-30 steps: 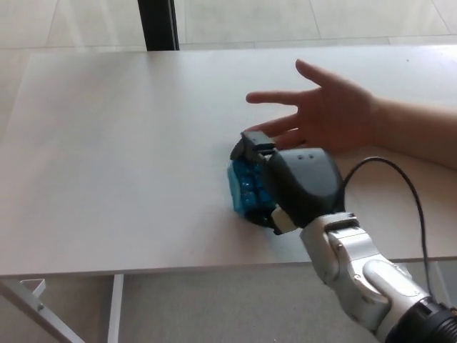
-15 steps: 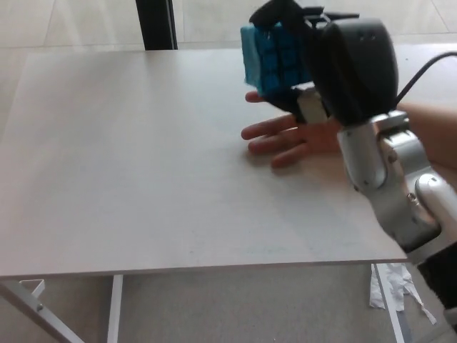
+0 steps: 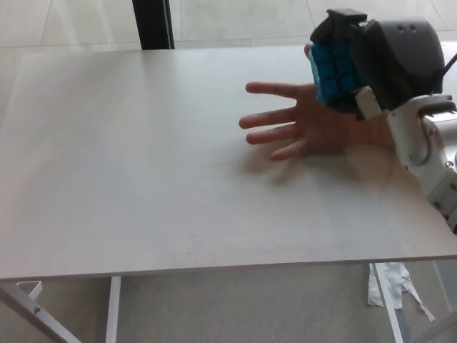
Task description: The robot uses its right hand to pick up a cube kept in the middle of the desk infront of it and hands it to a person
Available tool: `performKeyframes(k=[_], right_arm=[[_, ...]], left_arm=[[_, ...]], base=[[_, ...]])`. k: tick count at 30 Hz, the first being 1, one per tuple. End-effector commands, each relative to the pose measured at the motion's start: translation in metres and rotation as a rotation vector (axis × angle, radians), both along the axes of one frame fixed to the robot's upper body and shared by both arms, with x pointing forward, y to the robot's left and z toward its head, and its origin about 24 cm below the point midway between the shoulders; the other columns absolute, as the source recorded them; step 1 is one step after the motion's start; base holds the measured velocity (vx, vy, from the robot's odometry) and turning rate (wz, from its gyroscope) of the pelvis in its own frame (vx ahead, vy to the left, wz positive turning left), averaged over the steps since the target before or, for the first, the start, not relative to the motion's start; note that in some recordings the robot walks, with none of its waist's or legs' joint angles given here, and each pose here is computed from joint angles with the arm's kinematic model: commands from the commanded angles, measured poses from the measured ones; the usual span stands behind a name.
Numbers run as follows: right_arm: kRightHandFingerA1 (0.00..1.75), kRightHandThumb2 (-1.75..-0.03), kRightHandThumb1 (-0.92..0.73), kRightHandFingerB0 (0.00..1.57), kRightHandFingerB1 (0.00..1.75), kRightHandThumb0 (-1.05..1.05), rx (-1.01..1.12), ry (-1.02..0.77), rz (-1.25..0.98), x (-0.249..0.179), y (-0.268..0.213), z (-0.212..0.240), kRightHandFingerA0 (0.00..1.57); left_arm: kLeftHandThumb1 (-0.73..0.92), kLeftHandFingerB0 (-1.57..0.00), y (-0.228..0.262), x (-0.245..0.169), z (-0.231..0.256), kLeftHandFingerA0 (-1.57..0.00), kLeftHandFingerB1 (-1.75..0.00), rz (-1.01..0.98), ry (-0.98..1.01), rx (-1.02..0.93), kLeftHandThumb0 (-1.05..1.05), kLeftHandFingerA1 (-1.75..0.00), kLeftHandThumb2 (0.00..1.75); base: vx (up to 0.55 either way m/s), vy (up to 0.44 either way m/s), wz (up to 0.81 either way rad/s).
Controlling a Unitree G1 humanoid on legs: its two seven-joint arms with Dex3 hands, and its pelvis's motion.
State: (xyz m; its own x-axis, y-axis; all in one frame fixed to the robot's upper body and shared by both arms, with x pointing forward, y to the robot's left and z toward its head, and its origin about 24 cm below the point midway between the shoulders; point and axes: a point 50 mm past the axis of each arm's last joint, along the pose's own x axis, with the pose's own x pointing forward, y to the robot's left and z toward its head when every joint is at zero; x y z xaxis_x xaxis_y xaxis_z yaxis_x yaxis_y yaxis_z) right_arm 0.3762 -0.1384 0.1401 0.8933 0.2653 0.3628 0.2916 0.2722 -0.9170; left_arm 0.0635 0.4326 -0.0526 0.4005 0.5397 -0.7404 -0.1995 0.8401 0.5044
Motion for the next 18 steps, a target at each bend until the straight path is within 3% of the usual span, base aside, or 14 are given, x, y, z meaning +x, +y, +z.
performKeyframes(k=[1, 7, 9, 10, 13, 18], right_arm=[[1.64, -0.57, -0.57, 0.90, 0.62, -0.34, -0.047, 0.102, -0.058, 0.009, -0.013, -0.010, 0.95], [1.69, -0.61, -0.55, 0.90, 0.66, -0.37, -0.052, 0.146, -0.082, 0.013, -0.009, -0.019, 0.91], [1.60, -0.65, -0.43, 0.80, 0.62, -0.41, -0.050, 0.135, -0.082, 0.013, -0.004, -0.021, 1.04], [1.71, -0.58, -0.52, 0.88, 0.61, -0.35, -0.045, 0.133, -0.080, 0.014, -0.002, -0.021, 0.93], [1.71, -0.58, -0.53, 0.88, 0.61, -0.35, -0.049, 0.138, -0.085, 0.016, 0.001, -0.019, 0.93], [1.57, -0.67, -0.50, 0.82, 0.62, -0.39, -0.054, 0.127, -0.104, 0.020, 0.006, -0.014, 0.96]], left_arm=[[0.74, -0.54, 0.003, 0.000, 0.004, -0.66, -0.42, -0.021, -0.004, 0.023, -0.71, -0.53, 0.63], [0.73, -0.56, 0.001, 0.003, 0.002, -0.67, -0.43, -0.006, -0.018, 0.011, -0.69, -0.53, 0.62], [0.73, -0.58, 0.000, 0.002, 0.001, -0.69, -0.43, -0.006, -0.013, 0.014, -0.71, -0.55, 0.62], [0.73, -0.56, -0.001, 0.002, 0.000, -0.69, -0.42, -0.010, -0.011, 0.015, -0.71, -0.53, 0.62], [0.73, -0.61, -0.001, 0.002, -0.001, -0.71, -0.45, -0.011, -0.013, 0.019, -0.73, -0.56, 0.62], [0.75, -0.56, 0.000, 0.004, 0.001, -0.68, -0.43, -0.032, -0.007, 0.023, -0.70, -0.54, 0.63]], base=[[0.00, 0.000, 0.00], [0.00, 0.000, 0.00], [0.00, 0.000, 0.00], [0.00, 0.000, 0.00], [0.00, 0.000, 0.00], [0.00, 0.000, 0.00]])
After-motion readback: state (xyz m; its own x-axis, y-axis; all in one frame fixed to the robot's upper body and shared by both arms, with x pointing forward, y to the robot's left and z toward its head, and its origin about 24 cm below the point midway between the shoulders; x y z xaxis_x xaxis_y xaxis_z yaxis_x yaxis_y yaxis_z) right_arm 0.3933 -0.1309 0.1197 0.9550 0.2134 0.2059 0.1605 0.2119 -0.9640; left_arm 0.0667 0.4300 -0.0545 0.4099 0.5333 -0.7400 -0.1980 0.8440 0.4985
